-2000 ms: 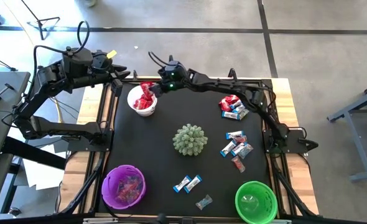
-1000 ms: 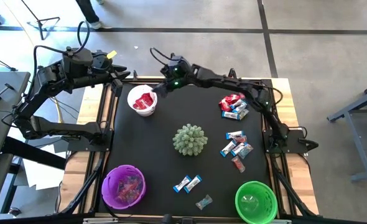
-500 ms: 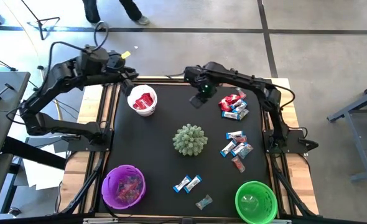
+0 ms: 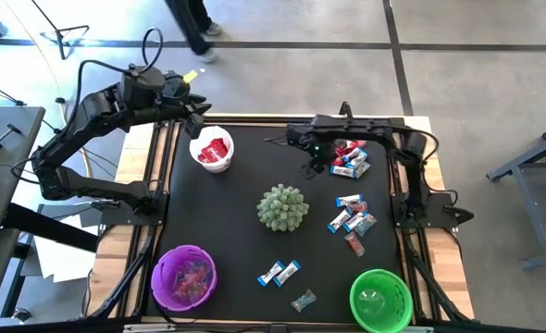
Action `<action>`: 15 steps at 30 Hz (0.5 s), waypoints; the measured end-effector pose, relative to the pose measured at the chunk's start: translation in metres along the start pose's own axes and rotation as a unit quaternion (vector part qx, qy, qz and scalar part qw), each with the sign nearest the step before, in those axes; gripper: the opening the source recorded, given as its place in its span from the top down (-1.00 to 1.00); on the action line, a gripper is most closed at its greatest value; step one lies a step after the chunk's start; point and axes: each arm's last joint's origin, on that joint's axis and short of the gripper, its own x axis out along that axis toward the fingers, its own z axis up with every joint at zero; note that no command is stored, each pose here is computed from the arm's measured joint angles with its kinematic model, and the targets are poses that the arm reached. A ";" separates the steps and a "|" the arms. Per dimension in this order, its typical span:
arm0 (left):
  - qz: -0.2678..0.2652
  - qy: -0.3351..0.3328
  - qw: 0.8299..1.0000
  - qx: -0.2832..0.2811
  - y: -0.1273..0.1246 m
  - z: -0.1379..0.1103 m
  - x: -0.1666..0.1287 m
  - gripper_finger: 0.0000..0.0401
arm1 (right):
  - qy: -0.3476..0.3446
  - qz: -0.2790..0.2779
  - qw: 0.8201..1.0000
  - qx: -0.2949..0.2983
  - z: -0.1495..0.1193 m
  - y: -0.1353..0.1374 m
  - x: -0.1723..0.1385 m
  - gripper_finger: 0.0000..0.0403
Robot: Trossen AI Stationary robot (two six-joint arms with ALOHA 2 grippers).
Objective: Organize candy in baskets
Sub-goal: Put the red candy into the white bucket
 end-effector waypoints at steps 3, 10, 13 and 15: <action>0.000 -0.005 1.000 0.003 0.000 0.001 0.000 0.48 | -0.048 0.053 0.997 0.039 -0.010 -0.008 0.003 0.39; 0.002 -0.050 0.999 0.012 0.001 0.010 0.000 0.48 | -0.112 0.032 0.981 0.154 -0.024 -0.043 0.022 0.39; 0.002 -0.074 0.997 0.017 0.001 0.015 -0.001 0.48 | -0.112 0.027 0.978 0.175 -0.023 -0.053 0.033 0.39; 0.001 -0.088 0.996 0.017 0.001 0.017 -0.001 0.48 | -0.125 0.032 0.976 0.178 -0.020 -0.055 0.036 0.39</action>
